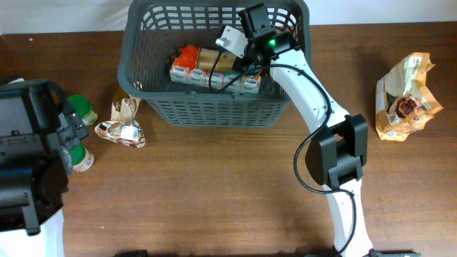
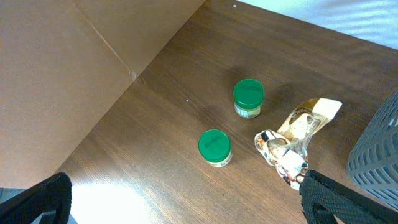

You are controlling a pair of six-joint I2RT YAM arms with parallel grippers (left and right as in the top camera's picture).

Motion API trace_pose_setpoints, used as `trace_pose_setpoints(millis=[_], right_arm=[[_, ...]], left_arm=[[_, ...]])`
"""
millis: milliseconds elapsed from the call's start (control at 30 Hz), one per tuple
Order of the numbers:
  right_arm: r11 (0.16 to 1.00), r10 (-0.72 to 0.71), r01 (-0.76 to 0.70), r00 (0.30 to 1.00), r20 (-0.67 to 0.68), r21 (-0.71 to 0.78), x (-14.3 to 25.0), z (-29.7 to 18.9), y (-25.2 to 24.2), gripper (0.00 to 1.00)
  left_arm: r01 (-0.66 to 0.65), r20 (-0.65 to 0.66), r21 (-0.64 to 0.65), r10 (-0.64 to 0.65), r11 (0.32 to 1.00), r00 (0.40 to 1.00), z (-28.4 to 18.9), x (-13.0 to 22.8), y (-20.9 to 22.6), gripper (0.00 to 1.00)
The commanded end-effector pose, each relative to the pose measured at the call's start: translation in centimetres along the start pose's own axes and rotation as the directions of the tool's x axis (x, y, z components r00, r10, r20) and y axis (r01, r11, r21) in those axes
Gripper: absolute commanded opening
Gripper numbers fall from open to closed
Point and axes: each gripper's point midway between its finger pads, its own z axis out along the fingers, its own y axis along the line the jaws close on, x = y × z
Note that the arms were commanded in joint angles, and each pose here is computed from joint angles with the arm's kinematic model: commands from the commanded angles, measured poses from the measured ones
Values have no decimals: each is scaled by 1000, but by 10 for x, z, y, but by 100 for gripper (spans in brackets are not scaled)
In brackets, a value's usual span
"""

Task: Pack container
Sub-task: 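Carry the pasta pack into the basket and release it, then grasp the brown Nescafé coffee bag with the right gripper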

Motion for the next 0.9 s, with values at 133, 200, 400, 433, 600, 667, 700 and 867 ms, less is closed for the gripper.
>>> trace_pose_setpoints(millis=[133, 200, 400, 433, 600, 667, 700, 867], right_arm=[[971, 191, -209, 970, 151, 114, -42, -100, -38, 85], [929, 320, -349, 924, 209, 123, -44, -136, -52, 91], [691, 662, -717, 680, 315, 94, 4, -243, -98, 99], [648, 704, -756, 639, 310, 89, 23, -258, -104, 99], [382, 888, -911, 409, 209, 155, 135, -288, -125, 99], [258, 945, -945, 290, 151, 204, 184, -286, -126, 99], [201, 966, -956, 230, 119, 216, 206, -283, -125, 99], [36, 999, -963, 26, -44, 266, 292, -247, -112, 99]], left_arm=[[21, -2, 3, -21, 1000, 1000, 0, 0, 0, 99], [21, -2, 3, -21, 1000, 1000, 0, 0, 0, 99], [21, -2, 3, -21, 1000, 1000, 0, 0, 0, 99], [21, -2, 3, -21, 1000, 1000, 0, 0, 0, 99], [21, -2, 3, -21, 1000, 1000, 0, 0, 0, 99], [21, -2, 3, -21, 1000, 1000, 0, 0, 0, 99], [21, -2, 3, -21, 1000, 1000, 0, 0, 0, 99], [21, -2, 3, -21, 1000, 1000, 0, 0, 0, 99]])
